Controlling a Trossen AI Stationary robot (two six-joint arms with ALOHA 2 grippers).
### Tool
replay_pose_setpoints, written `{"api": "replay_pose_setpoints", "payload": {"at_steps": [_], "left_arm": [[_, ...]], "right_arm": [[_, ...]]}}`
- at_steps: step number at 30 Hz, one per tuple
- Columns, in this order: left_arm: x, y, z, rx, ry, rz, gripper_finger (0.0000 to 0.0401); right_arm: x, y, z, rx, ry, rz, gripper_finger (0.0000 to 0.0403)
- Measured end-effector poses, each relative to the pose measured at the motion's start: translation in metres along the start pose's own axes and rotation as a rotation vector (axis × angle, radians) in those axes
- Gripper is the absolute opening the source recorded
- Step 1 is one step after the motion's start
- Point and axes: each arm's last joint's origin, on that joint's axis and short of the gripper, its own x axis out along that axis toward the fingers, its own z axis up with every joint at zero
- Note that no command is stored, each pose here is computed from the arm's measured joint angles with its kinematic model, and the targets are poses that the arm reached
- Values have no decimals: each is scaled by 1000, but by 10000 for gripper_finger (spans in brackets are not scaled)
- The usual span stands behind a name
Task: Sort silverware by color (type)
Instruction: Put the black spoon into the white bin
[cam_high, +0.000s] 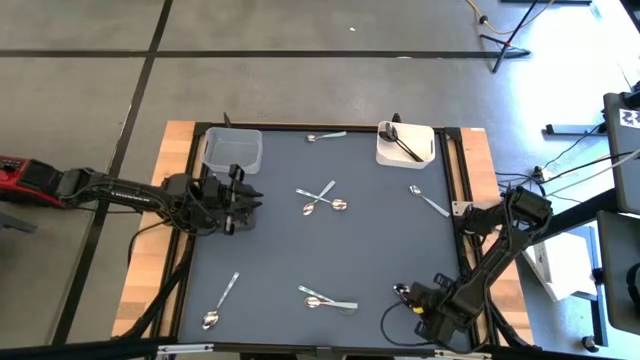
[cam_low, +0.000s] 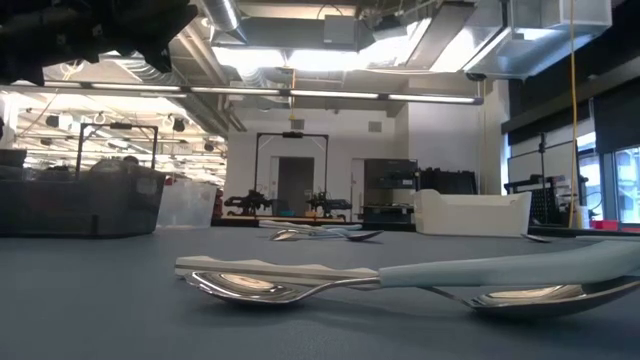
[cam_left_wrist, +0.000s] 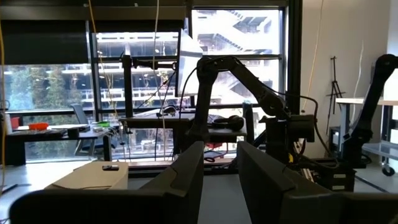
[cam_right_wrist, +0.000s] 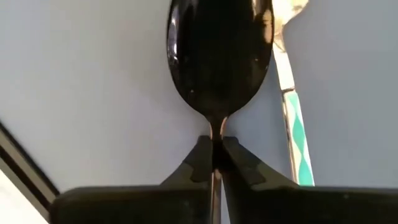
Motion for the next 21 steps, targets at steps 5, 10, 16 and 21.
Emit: {"api": "replay_pose_setpoints", "payload": {"at_steps": [5,10,16,21], "left_arm": [[0,0,-2,-27,22,0,92],[0,1,-4,-18,37,27,92],[0,0,-5,-24,46,9,92],[0,0,-8,-26,83,7,92]], "right_arm": [[-4,0,9,-21,-18,34,14],[-18,1,24,-88,-211,78,8],[-42,-3,52,-169,-316,156,4],[-58,-16,85,-248,-394,152,2]]}}
